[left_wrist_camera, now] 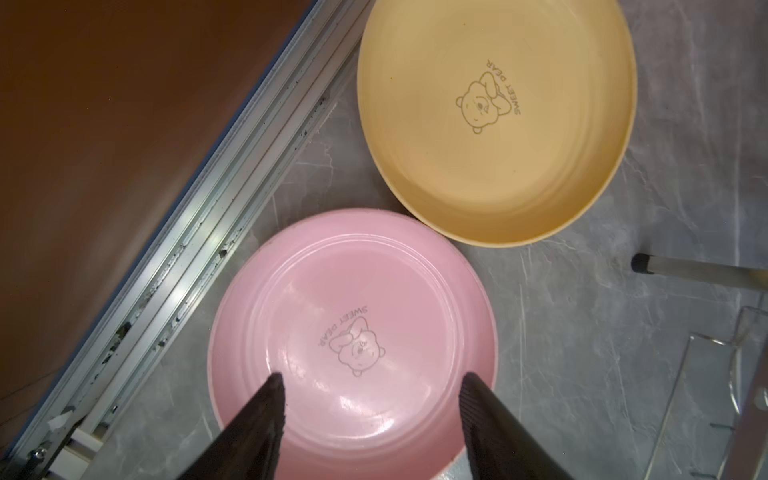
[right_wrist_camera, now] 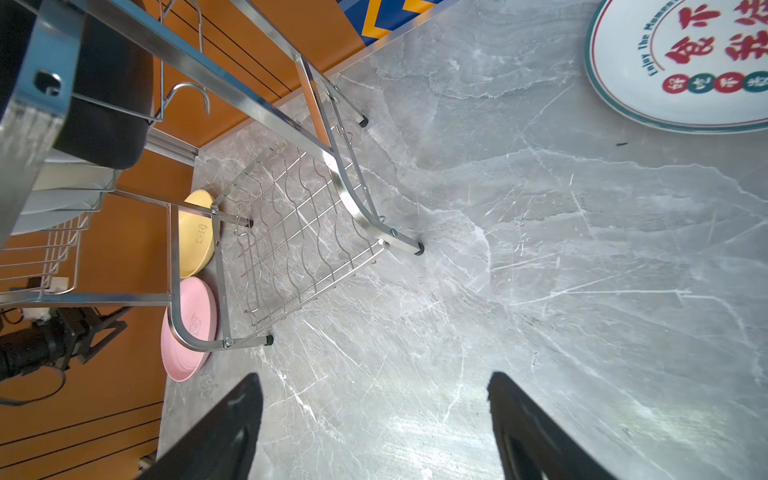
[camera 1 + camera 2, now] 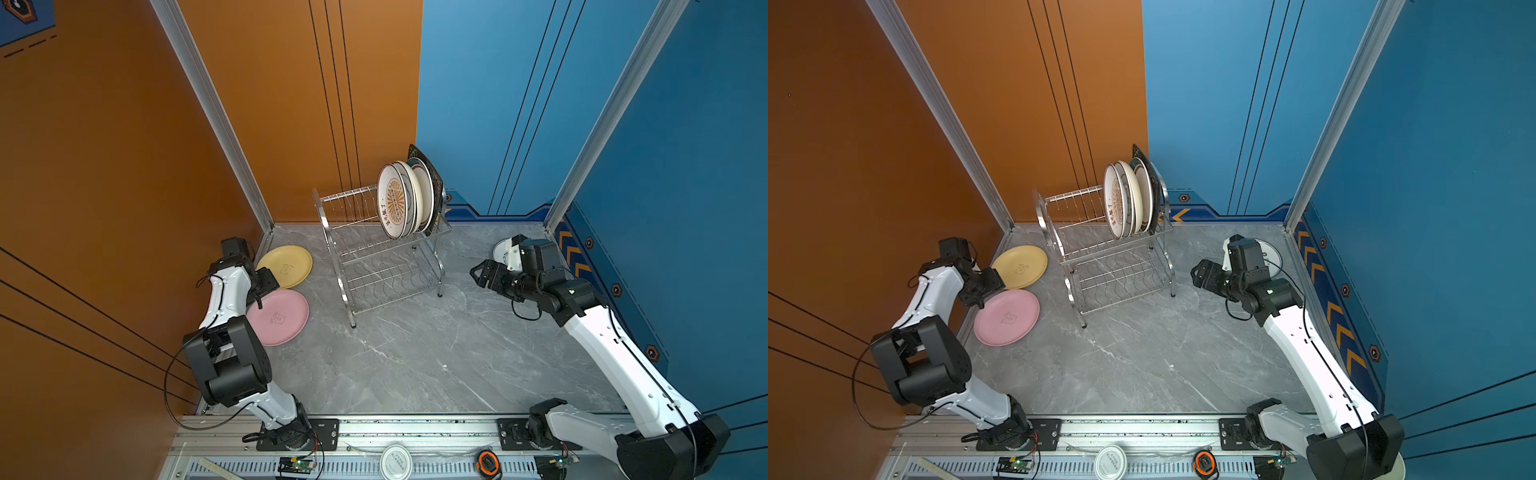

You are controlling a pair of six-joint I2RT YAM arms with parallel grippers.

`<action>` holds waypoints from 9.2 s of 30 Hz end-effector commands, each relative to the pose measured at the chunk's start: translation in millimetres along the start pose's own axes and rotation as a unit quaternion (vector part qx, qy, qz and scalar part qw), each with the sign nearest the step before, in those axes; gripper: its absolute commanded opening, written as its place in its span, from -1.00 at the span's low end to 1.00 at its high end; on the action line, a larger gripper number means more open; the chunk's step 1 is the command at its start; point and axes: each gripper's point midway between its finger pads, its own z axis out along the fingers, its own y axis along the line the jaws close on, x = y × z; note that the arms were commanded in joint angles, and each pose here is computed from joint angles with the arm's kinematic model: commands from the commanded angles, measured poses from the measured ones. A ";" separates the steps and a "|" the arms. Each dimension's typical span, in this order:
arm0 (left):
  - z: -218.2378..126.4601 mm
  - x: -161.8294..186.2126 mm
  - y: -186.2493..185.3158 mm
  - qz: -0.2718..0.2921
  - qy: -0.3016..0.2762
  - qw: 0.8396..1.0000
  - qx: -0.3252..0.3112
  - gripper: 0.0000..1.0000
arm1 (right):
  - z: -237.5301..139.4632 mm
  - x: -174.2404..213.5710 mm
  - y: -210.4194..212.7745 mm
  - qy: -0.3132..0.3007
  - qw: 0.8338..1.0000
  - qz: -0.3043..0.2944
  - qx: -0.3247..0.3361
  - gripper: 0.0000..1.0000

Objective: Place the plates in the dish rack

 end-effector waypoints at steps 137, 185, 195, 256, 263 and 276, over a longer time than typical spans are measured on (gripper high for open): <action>-16.3 143.2 46.7 -0.150 0.072 0.983 0.079 0.96 | -24.2 -2.3 -8.2 -0.007 0.997 0.029 -0.068 0.77; 7.7 191.1 42.5 -0.270 0.171 0.945 0.069 0.96 | -55.4 -4.8 -26.0 -0.038 0.996 0.032 -0.071 0.88; -3.0 228.4 -8.8 -0.224 0.206 0.947 0.098 0.96 | -59.4 0.0 -28.9 -0.041 0.996 0.034 -0.068 0.89; -3.6 293.9 -44.4 0.146 0.149 0.978 0.005 -0.81 | -62.8 13.8 -32.3 -0.034 0.996 0.039 -0.073 0.92; -12.2 304.2 -55.8 0.178 0.152 0.972 0.020 -1.00 | -63.5 14.7 -32.3 -0.033 0.996 0.041 -0.073 0.92; -73.9 299.9 -119.4 0.225 0.103 0.957 0.149 -1.00 | -53.7 34.7 -24.8 0.008 0.994 0.050 -0.095 0.93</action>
